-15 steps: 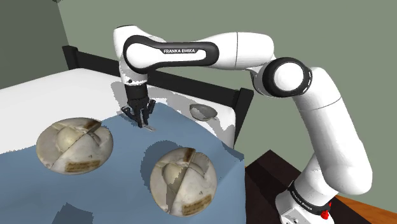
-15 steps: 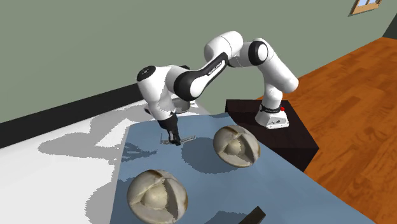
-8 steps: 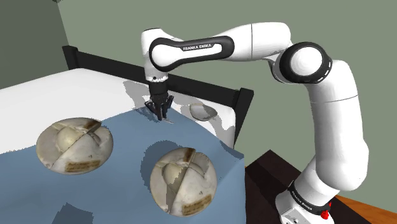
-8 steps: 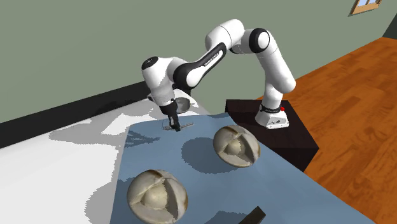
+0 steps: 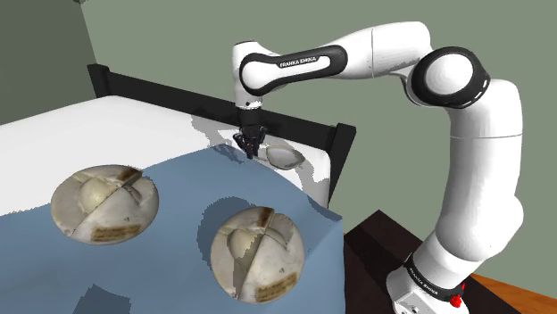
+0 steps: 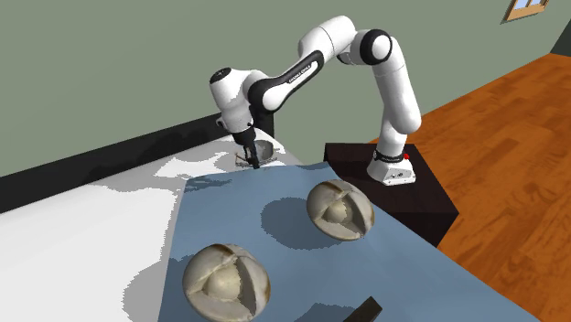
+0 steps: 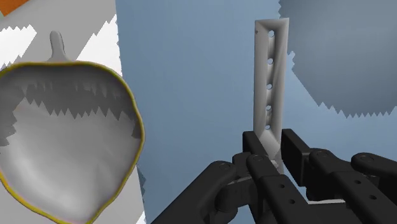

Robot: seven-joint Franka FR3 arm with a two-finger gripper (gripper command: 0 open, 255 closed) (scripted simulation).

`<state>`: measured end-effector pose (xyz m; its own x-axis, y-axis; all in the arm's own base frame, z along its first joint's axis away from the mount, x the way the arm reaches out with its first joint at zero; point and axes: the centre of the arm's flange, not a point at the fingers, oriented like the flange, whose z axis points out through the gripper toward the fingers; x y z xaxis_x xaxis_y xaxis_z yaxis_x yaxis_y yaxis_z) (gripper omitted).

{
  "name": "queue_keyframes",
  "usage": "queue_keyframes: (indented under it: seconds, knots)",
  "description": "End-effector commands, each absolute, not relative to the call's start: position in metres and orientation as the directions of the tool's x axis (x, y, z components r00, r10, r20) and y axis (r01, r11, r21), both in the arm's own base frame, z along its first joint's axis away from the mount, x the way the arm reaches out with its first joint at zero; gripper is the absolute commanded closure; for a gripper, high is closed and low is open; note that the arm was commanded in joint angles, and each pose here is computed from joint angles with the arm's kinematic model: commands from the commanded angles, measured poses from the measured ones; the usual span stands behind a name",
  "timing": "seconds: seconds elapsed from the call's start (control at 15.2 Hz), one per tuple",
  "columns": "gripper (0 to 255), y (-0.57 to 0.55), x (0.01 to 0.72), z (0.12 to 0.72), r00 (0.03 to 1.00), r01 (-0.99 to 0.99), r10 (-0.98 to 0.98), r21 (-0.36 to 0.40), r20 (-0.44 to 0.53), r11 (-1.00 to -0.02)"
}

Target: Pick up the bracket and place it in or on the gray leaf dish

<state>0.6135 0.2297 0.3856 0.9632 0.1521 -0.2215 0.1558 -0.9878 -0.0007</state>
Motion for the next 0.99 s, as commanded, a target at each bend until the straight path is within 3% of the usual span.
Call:
queue_keyframes:
  seconds: [0.0, 0.92]
  knots:
    - [255, 0.199, 0.615, 0.383, 0.963, 0.157, 0.153, -0.001, -0.222, -0.988]
    - [255, 0.046, 0.632, 0.371, 0.963, 0.157, 0.153, -0.001, -0.222, -0.988]
